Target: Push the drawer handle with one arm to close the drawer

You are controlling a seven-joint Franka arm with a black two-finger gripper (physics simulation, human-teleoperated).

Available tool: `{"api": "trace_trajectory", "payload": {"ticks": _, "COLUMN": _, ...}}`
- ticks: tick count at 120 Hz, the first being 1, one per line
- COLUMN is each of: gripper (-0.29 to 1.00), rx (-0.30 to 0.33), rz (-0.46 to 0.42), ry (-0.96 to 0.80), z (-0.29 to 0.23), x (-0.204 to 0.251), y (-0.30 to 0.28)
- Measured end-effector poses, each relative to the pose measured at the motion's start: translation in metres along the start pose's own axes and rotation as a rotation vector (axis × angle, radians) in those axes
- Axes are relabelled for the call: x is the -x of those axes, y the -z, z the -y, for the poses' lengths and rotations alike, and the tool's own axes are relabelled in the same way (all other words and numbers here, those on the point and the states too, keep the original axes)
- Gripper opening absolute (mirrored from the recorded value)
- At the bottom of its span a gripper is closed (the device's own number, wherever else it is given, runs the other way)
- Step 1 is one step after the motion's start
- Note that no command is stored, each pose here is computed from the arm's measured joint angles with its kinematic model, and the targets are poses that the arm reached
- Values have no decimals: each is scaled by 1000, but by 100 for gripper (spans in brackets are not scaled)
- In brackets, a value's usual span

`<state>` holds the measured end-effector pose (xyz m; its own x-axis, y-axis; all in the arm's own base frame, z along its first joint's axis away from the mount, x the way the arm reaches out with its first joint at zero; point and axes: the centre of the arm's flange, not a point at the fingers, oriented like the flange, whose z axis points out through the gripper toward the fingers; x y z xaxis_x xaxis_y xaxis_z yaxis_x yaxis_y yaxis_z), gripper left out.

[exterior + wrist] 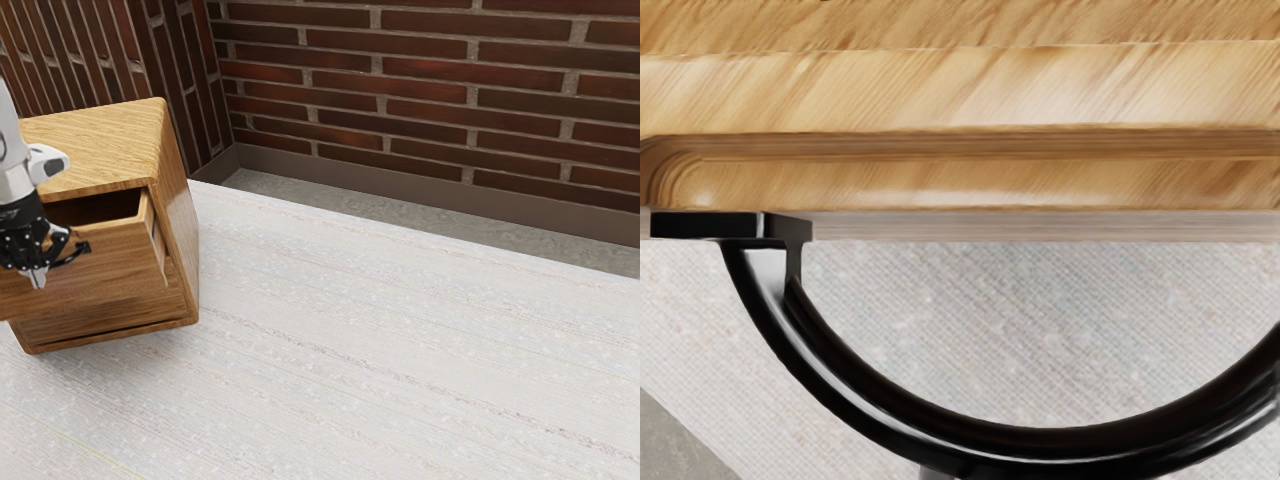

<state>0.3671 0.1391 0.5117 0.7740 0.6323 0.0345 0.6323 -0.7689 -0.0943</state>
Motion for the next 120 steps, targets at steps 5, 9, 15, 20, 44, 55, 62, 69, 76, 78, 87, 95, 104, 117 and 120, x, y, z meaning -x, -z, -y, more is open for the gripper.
{"api": "trace_trajectory", "payload": {"ticks": 5, "gripper": -8, "rx": 0, "rz": 0, "ry": -1, "z": -1, "x": -2, "y": 0}}
{"api": "trace_trajectory", "payload": {"ticks": 9, "gripper": -8, "rx": 0, "rz": 0, "ry": -2, "z": -1, "x": -3, "y": 0}}
{"api": "trace_trajectory", "payload": {"ticks": 15, "gripper": -8, "rx": 2, "rz": 0, "ry": -3, "z": -2, "x": -6, "y": 0}}
{"api": "trace_trajectory", "payload": {"ticks": 20, "gripper": -8, "rx": 0, "rz": 3, "ry": -7, "z": -3, "x": -11, "y": -1}}
{"api": "trace_trajectory", "payload": {"ticks": 44, "gripper": -8, "rx": -6, "rz": 4, "ry": -16, "z": -7, "x": -24, "y": -2}}
{"api": "trace_trajectory", "payload": {"ticks": 55, "gripper": -8, "rx": -6, "rz": 3, "ry": -18, "z": -7, "x": -28, "y": -2}}
{"api": "trace_trajectory", "payload": {"ticks": 62, "gripper": -8, "rx": -8, "rz": 4, "ry": -20, "z": -8, "x": -31, "y": -3}}
{"api": "trace_trajectory", "payload": {"ticks": 69, "gripper": -8, "rx": -9, "rz": 5, "ry": -22, "z": -9, "x": -34, "y": -3}}
{"api": "trace_trajectory", "payload": {"ticks": 76, "gripper": -8, "rx": -10, "rz": 6, "ry": -24, "z": -10, "x": -38, "y": -3}}
{"api": "trace_trajectory", "payload": {"ticks": 78, "gripper": -8, "rx": -10, "rz": 6, "ry": -24, "z": -10, "x": -39, "y": -3}}
{"api": "trace_trajectory", "payload": {"ticks": 87, "gripper": -8, "rx": -11, "rz": 6, "ry": -26, "z": -11, "x": -43, "y": -3}}
{"api": "trace_trajectory", "payload": {"ticks": 95, "gripper": -8, "rx": -11, "rz": 8, "ry": -26, "z": -11, "x": -46, "y": -4}}
{"api": "trace_trajectory", "payload": {"ticks": 104, "gripper": -8, "rx": -11, "rz": 11, "ry": -23, "z": -9, "x": -50, "y": -4}}
{"api": "trace_trajectory", "payload": {"ticks": 117, "gripper": -8, "rx": -11, "rz": 9, "ry": -19, "z": -7, "x": -54, "y": -4}}
{"api": "trace_trajectory", "payload": {"ticks": 120, "gripper": -8, "rx": -10, "rz": 10, "ry": -20, "z": -7, "x": -55, "y": -4}}
